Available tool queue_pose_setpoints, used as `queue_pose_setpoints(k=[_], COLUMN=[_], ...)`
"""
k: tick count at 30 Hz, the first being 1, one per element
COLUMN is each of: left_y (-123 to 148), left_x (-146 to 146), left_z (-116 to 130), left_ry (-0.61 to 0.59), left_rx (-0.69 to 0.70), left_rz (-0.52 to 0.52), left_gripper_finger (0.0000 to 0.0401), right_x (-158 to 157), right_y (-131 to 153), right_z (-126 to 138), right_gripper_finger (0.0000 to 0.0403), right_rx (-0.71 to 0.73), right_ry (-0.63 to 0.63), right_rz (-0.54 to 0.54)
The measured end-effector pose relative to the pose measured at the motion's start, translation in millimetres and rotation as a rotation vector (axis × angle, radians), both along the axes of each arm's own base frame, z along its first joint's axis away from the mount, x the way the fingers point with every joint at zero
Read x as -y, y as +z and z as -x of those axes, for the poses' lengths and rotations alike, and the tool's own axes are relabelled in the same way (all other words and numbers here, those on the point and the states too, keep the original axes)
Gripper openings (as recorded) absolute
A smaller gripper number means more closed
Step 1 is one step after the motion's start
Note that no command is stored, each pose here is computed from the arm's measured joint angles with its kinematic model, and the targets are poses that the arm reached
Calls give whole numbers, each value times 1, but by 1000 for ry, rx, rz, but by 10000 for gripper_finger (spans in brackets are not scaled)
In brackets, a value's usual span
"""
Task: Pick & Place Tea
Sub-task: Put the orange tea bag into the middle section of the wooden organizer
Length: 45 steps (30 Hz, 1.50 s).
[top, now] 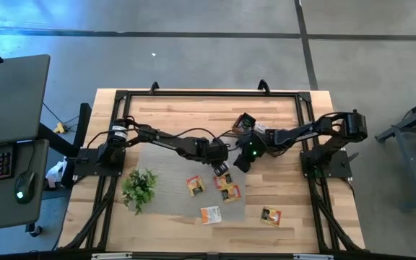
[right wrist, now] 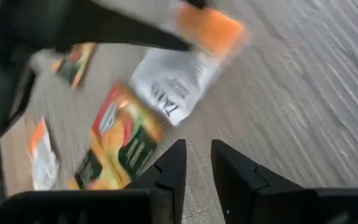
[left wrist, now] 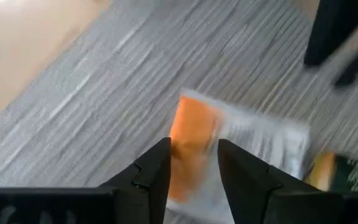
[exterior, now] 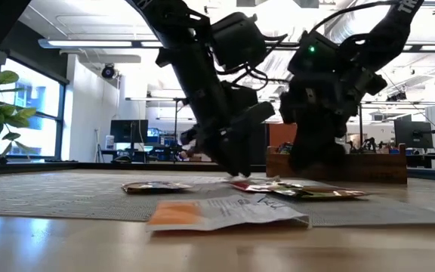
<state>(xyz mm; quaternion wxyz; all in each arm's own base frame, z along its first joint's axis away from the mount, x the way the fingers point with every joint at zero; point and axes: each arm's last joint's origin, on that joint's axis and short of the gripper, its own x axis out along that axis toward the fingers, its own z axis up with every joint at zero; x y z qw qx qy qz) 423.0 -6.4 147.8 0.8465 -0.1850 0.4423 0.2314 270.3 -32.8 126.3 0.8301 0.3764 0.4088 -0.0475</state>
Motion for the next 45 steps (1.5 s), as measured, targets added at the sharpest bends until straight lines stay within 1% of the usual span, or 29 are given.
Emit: queue_pose_setpoints(k=[2, 4, 9, 11, 13, 18, 23, 25, 27, 28, 30, 34, 36, 38, 40, 42, 45], left_y=[0, 0, 1, 2, 4, 3, 3, 11, 24, 28, 30, 30, 30, 29, 20, 15, 17], left_x=[-2, -5, -8, -10, -11, -20, -25, -25, -23, -21, -14, 5, 16, 25, 30, 33, 35], left_z=[0, 0, -2, -4, -7, -5, -4, 1, 5, 7, 15, 17, 15, 14, 13, 17, 18], left_ry=[-2, 1, -6, 0, 16, 59, 35, 34, 57, 72, 107, 155, 156, 154, 175, 202, 238], left_rx=[-7, -8, 19, 49, 80, 74, 51, 37, 49, 46, -8, -2, 18, 24, 5, -38, -31], left_rz=[-8, -1, 30, 43, 59, 65, 95, 111, 127, 139, 148, 192, 225, 262, 280, 272, 267], left_gripper_finger=[131, 131, 131, 131, 131, 131, 131, 131, 131, 131, 131, 131, 131, 131, 131, 131, 131], right_x=[-5, -10, -19, -23, -25, -27, -19, -14, -8, -6, -1, 2, 1, -1, 0, 1, 5], right_y=[1, 0, 1, 2, 4, 4, 4, 4, 5, 6, 7, 5, 0, -5, -12, -19, -28], right_z=[-1, -1, -7, -10, -11, -12, -12, -11, -12, -13, -13, -14, -16, -18, -20, -21, -21], right_gripper_finger=[71, 71, 71, 72, 72, 72, 72, 72, 72, 72, 71, 71, 71, 71, 71, 71, 71], right_rx=[50, 71, 113, 145, 173, 183, 167, 160, 166, 175, 188, 226, 235, 243, 230, 204, 164], right_ry=[147, 258, 366, 410, 440, 456, 424, 402, 378, 366, 360, 407, 432, 444, 446, 443, 422], right_rz=[115, 244, 590, 678, 719, 733, 745, 741, 746, 750, 753, 710, 686, 685, 691, 703, 721])
